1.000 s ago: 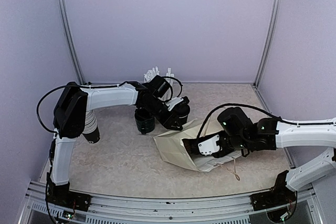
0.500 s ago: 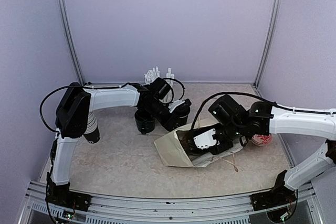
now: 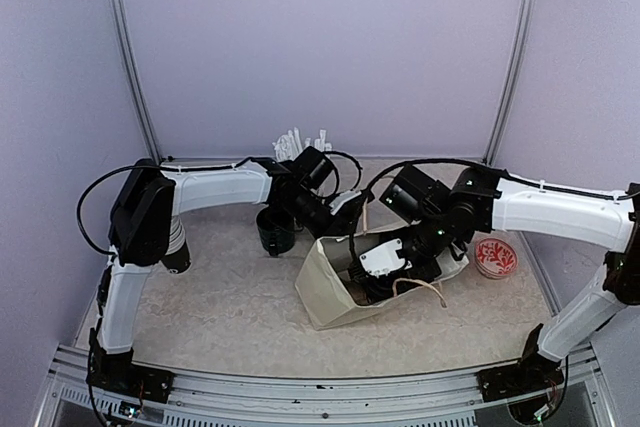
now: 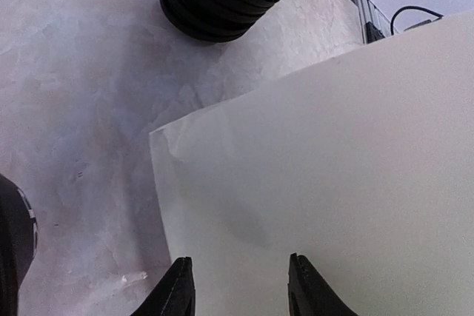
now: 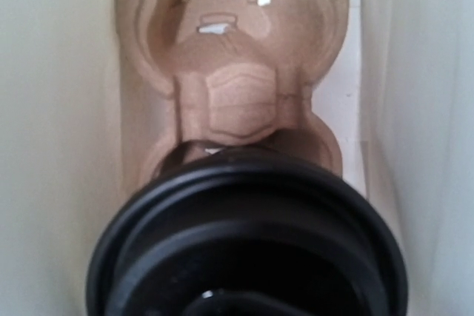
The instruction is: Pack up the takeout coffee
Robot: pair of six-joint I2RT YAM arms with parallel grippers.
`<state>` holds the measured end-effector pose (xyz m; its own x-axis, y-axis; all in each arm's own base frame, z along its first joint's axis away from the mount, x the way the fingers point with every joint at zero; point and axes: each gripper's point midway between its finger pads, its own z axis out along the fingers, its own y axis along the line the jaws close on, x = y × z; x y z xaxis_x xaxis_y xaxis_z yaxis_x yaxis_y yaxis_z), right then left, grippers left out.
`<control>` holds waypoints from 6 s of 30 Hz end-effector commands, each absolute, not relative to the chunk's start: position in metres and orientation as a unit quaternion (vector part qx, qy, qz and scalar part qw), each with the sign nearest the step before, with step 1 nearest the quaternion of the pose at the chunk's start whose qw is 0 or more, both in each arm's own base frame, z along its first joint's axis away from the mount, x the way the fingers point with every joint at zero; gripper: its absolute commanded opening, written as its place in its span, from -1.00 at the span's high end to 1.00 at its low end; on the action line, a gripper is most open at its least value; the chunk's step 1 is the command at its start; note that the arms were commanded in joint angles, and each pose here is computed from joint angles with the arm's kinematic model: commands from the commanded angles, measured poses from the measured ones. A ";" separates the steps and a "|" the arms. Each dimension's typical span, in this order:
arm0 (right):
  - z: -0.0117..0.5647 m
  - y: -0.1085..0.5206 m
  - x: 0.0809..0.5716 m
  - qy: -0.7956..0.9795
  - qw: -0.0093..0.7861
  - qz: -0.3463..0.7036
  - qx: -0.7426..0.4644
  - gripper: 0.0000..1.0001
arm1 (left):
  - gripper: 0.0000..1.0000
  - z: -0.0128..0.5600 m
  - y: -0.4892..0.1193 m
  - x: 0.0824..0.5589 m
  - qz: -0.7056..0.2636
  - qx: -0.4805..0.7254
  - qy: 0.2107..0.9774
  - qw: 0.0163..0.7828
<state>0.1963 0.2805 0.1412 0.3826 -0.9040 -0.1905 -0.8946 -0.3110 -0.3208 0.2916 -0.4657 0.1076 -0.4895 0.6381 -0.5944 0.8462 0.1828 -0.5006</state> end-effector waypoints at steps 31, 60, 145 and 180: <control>0.105 0.242 0.148 0.620 -0.028 0.091 -0.779 -0.98 | 0.12 0.200 -0.423 0.334 -0.403 0.468 0.751 0.234; 0.178 0.277 0.176 0.613 0.098 0.112 -0.776 -0.93 | 0.04 0.316 -0.430 0.254 -0.464 0.518 0.656 0.293; 0.388 0.200 0.349 0.697 0.454 0.128 -0.540 -0.98 | 1.00 0.328 -0.453 0.362 -0.291 0.425 0.750 0.415; 0.320 0.124 0.379 0.764 0.455 0.183 -0.421 -0.71 | 1.00 0.345 -0.503 0.195 -0.399 0.608 0.583 0.363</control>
